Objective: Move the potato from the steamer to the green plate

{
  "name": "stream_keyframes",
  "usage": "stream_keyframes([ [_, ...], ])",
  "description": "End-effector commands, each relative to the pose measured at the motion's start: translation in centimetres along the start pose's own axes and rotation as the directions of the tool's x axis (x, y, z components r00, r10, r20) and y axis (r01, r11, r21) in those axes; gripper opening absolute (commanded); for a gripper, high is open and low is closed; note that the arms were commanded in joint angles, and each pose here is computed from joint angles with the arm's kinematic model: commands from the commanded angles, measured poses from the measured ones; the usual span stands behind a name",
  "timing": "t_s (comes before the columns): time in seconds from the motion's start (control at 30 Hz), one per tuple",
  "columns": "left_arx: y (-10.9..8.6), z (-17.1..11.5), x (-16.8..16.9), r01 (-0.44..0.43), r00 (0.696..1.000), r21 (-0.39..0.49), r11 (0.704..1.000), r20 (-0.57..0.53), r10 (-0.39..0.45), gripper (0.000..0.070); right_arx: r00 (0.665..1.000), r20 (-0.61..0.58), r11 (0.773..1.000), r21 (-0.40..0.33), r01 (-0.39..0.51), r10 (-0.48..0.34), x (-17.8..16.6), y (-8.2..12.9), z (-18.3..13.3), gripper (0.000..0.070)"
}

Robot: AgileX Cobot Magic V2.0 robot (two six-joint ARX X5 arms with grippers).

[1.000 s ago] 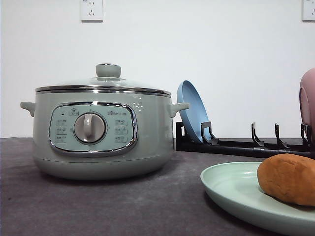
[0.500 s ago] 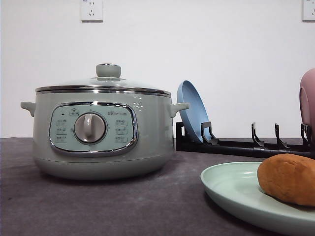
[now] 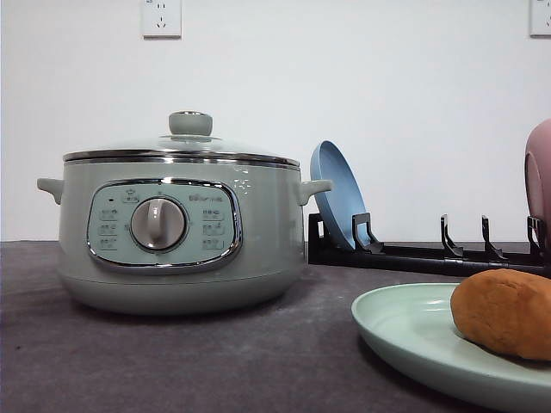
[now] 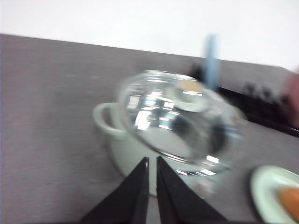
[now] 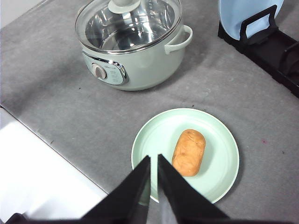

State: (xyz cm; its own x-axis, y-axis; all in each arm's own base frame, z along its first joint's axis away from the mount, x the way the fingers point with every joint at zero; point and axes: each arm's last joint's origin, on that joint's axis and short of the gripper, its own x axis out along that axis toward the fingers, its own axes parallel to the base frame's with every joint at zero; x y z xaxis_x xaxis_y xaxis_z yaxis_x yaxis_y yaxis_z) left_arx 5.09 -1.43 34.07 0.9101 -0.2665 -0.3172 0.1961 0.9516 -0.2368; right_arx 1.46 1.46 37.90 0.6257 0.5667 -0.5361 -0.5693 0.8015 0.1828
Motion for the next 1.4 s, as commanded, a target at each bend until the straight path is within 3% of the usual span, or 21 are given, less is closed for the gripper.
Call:
stream_keyframes([
  [0.0,0.6,-1.0,1.0,-0.053,0.998,0.012,0.999,0.016,0.053,0.0022,1.0,0.02,1.0,-0.009,-0.007,0.007,-0.3,0.1,0.2,0.0014],
  [0.23,3.6,-7.0,5.0,-0.206,0.978,-0.015,0.978,0.005,0.206,0.0022,1.0,0.02,1.0,-0.009,-0.007,0.007,-0.3,0.1,0.2,0.0014],
  [0.43,5.3,-11.8,7.8,-0.227,0.973,-0.025,0.974,0.047,0.228,0.0022,1.0,0.02,1.0,-0.009,-0.007,0.007,-0.3,0.1,0.2,0.0014],
  [0.6,6.1,-14.3,8.9,-0.224,0.971,-0.024,0.974,0.086,0.225,0.0022,1.0,0.02,1.0,-0.009,-0.007,0.007,-0.3,0.1,0.2,0.0014],
  [0.83,6.5,-15.7,9.5,-0.238,0.964,0.01,0.971,0.128,0.235,0.0022,1.0,0.021,1.0,-0.009,-0.007,0.007,-0.3,0.1,0.2,0.0014],
  [1.07,6.5,-15.7,9.5,-0.256,0.96,0.125,0.958,0.149,0.237,0.0022,1.0,0.021,1.0,-0.009,-0.007,0.007,-0.3,0.1,0.2,0.0014],
  [1.37,6.6,-15.8,9.8,-0.248,0.955,0.088,0.965,0.188,0.228,0.0022,1.0,0.02,1.0,-0.009,-0.007,0.007,-0.3,0.1,0.2,0.0014],
])
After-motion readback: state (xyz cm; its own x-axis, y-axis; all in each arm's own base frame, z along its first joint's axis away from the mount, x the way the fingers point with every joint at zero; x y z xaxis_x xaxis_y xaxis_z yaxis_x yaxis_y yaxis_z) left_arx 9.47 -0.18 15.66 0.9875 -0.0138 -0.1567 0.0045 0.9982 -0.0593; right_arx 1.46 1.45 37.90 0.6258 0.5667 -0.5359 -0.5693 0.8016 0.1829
